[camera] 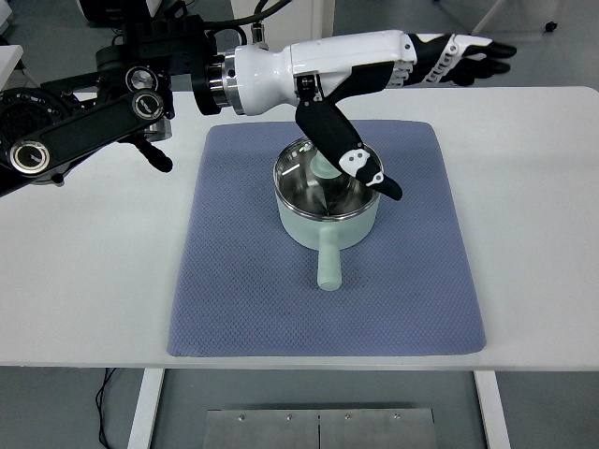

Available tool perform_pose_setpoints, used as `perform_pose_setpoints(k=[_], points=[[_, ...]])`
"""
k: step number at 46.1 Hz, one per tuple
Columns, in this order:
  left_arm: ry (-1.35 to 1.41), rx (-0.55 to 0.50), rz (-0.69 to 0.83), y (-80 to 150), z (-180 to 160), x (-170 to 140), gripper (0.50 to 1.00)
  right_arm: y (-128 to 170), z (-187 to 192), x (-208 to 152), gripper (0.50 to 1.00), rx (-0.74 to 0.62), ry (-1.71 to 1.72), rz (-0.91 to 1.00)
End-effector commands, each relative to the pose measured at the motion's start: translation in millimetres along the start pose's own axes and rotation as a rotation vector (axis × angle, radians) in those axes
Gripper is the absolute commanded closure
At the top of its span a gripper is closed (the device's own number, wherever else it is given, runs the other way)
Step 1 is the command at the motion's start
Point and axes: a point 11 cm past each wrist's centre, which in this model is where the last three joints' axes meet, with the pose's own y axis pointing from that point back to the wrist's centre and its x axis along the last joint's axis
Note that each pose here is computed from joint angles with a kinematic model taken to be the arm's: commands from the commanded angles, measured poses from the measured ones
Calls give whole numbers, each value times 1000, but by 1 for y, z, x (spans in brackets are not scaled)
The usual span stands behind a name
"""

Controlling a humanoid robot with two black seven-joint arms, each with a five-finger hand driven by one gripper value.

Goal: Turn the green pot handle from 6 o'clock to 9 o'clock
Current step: 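Lower the left hand onto the pale green handle nearest the robot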

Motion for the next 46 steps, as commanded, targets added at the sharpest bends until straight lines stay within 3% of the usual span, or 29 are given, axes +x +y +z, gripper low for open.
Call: perform_pose_setpoints(k=[1,11,29,46], points=[[-11,23,-44,-3,-1,-6,500,0,0,0,500,0,0,0],[-74,89,-184,-5,-13,-34,500,0,0,0,500,0,0,0],[-165,178,-367,-3,-28,-56,500,0,0,0,500,0,0,0],[-186,191,-439,-9,-31,-67,500,0,0,0,500,0,0,0]])
